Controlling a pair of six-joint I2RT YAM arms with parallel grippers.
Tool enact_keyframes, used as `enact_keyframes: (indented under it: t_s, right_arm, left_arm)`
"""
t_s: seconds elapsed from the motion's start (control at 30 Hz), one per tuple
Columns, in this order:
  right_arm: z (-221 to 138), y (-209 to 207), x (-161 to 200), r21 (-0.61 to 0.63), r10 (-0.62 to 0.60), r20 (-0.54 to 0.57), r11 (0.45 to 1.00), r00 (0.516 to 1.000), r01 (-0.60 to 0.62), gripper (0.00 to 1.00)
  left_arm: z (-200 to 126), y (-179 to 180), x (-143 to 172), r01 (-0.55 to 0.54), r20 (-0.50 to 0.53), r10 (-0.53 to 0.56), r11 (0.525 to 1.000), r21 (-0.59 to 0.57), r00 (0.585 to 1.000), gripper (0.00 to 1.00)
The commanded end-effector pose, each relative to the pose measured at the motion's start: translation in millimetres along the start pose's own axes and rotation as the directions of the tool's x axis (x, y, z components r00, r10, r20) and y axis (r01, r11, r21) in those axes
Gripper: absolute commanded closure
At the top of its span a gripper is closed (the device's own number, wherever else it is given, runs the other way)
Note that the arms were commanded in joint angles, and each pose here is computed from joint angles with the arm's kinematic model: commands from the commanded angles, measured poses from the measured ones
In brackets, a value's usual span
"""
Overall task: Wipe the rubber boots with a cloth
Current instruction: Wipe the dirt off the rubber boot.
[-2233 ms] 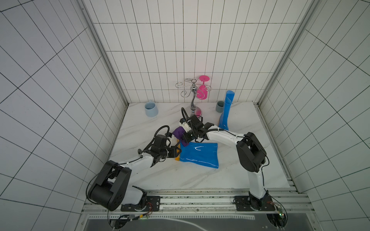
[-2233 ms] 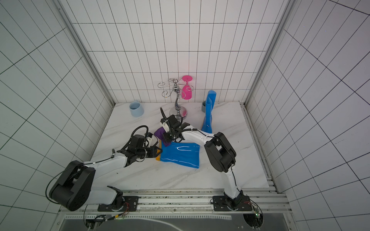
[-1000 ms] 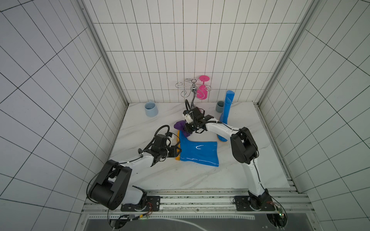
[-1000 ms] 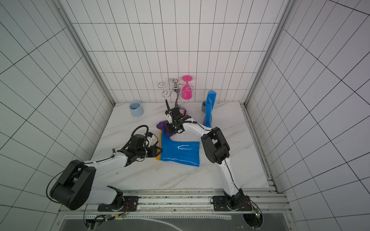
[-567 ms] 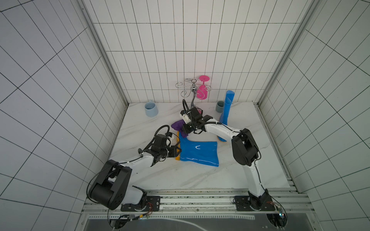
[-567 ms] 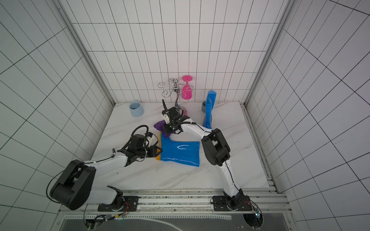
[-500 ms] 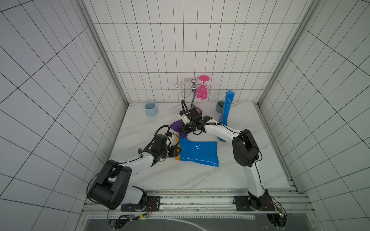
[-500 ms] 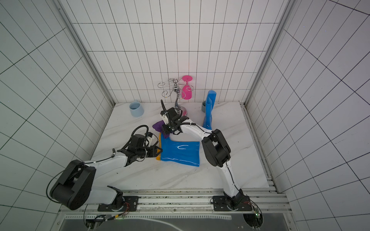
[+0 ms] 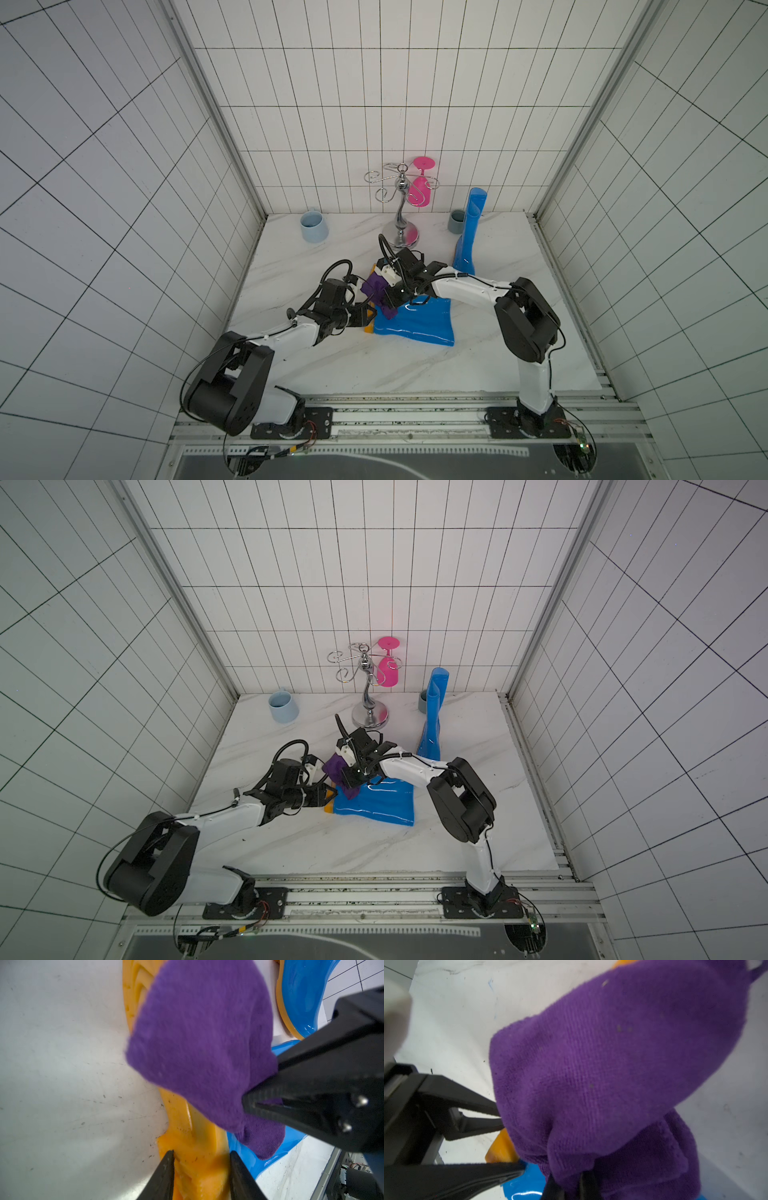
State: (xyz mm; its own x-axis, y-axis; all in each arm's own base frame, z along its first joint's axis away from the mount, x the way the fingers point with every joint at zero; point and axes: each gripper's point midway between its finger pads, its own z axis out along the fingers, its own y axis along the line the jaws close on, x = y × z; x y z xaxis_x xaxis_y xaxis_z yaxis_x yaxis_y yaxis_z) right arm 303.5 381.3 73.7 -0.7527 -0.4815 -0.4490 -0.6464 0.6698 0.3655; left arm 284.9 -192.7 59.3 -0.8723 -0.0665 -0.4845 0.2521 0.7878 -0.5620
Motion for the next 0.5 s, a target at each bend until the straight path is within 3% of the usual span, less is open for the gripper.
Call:
enact_keyframes:
  t_s: [0.0, 0.27, 0.47]
  right_arm:
    - [-2, 24, 47, -0.058, -0.003, -0.117, 0.998, 0.993, -0.003, 1.0]
    - [-23, 47, 67, -0.101, -0.004, -0.147, 0.995, 0.989, -0.011, 1.0]
    - [-29, 35, 64, -0.044, 0.002, -0.126, 0.999, 0.992, -0.007, 1.0]
  left_arm:
    - [5, 20, 23, 0.026, -0.081, -0.032, 0.997, -0.079, 0.996, 0.59]
    - [5, 21, 24, 0.028, -0.083, -0.035, 0.996, -0.081, 0.996, 0.59]
    - [5, 21, 23, 0.028, -0.078, -0.034, 0.996, -0.08, 0.996, 0.59]
